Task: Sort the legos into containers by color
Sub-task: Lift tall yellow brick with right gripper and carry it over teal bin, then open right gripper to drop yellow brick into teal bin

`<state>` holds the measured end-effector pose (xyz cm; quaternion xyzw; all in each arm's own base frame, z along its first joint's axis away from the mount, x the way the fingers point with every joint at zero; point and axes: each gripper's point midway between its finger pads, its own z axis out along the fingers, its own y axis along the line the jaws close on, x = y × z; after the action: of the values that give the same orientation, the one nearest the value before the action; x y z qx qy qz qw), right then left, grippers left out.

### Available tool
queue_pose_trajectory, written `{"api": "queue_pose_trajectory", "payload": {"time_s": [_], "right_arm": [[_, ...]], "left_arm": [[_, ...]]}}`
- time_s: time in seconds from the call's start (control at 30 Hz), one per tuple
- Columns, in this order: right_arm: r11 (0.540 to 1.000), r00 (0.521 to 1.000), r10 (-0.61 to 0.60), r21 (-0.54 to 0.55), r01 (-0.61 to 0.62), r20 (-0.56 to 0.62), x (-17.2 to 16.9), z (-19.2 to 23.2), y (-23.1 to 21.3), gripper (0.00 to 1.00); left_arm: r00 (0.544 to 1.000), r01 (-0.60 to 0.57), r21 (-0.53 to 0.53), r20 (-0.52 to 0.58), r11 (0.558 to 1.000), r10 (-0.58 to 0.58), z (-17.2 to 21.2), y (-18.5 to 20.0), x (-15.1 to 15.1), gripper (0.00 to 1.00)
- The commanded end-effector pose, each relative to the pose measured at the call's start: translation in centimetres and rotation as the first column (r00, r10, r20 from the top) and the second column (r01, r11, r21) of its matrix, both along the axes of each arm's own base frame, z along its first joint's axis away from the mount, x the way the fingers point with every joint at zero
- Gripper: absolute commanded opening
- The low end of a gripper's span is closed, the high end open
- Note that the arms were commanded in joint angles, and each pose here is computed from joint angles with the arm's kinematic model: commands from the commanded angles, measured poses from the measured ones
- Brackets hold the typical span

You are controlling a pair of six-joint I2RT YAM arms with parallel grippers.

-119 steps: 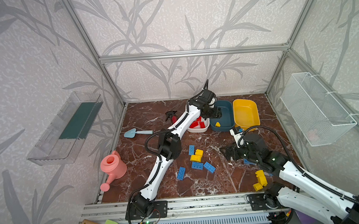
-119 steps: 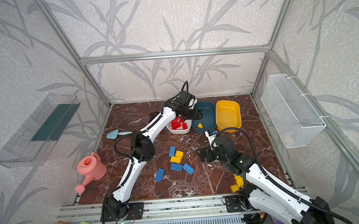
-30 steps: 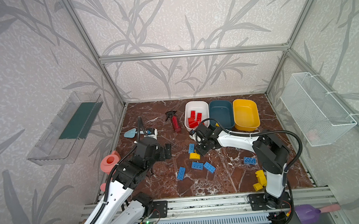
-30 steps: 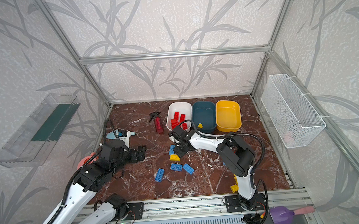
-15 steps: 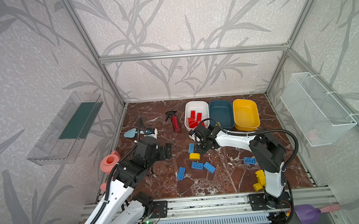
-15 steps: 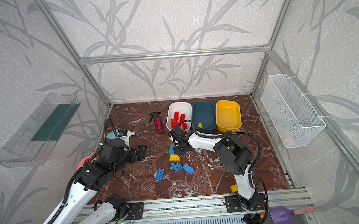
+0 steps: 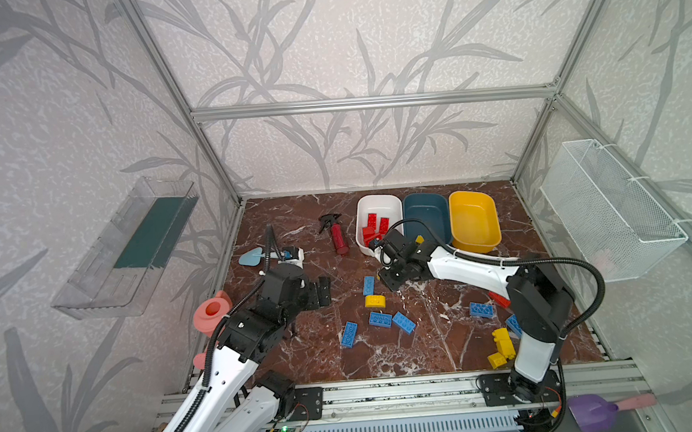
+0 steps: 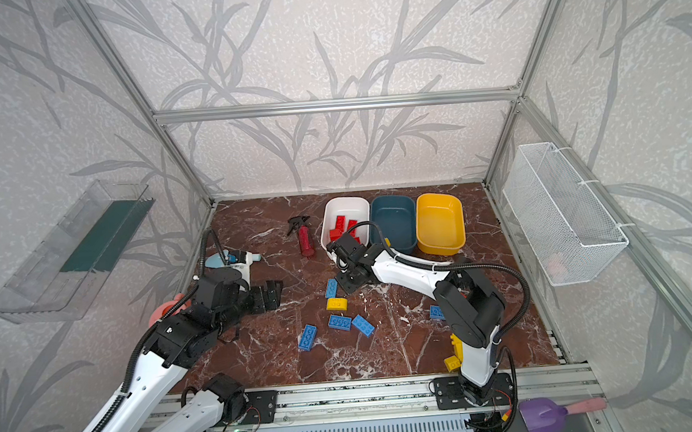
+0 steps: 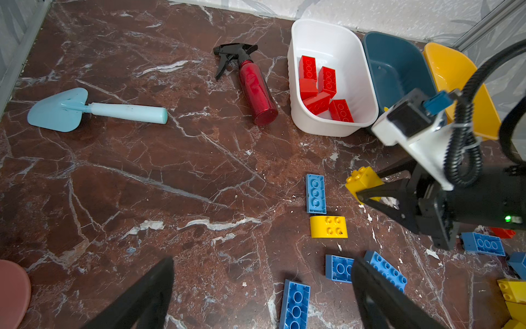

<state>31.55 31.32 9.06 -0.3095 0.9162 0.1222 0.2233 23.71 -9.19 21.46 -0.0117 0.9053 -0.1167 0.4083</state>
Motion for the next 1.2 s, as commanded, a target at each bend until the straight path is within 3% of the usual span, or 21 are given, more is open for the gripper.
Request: {"api": "queue_pose_trajectory", "payload": {"time_s": [0.0, 0.27, 0.5, 0.97, 1.17], "right_arm": [[0.995, 0.998, -0.063, 0.074, 0.061, 0.027, 1.4, 3.8, -1.0, 0.11], [0.953, 0.967, -0.236, 0.215, 0.212, 0.094, 6.2, 8.6, -5.1, 0.1], [0.904, 0.919, -0.385, 0.234, 0.358, 0.08, 10.7, 9.3, -10.0, 0.1], [0.865, 0.878, -0.479, 0.168, 0.472, -0.001, 15.1, 4.1, -13.3, 0.11], [0.861, 0.872, -0.49, 0.156, 0.484, -0.001, 15.6, 3.5, -13.9, 0.27]], "left_arm": [[1.0, -0.006, -0.009, -0.005, 1.0, 0.006, -0.1, 0.1, -0.1, 0.96], [1.0, -0.001, -0.012, -0.012, 1.0, 0.001, -0.3, 0.0, -0.1, 0.96], [1.0, 0.005, -0.012, -0.018, 1.0, -0.005, -0.4, -0.1, -0.1, 0.96], [0.999, 0.007, -0.008, -0.035, 1.0, -0.007, -0.8, -0.2, -0.1, 0.96], [0.999, 0.011, -0.002, -0.047, 1.0, -0.011, -1.1, -0.3, 0.0, 0.96]]}}
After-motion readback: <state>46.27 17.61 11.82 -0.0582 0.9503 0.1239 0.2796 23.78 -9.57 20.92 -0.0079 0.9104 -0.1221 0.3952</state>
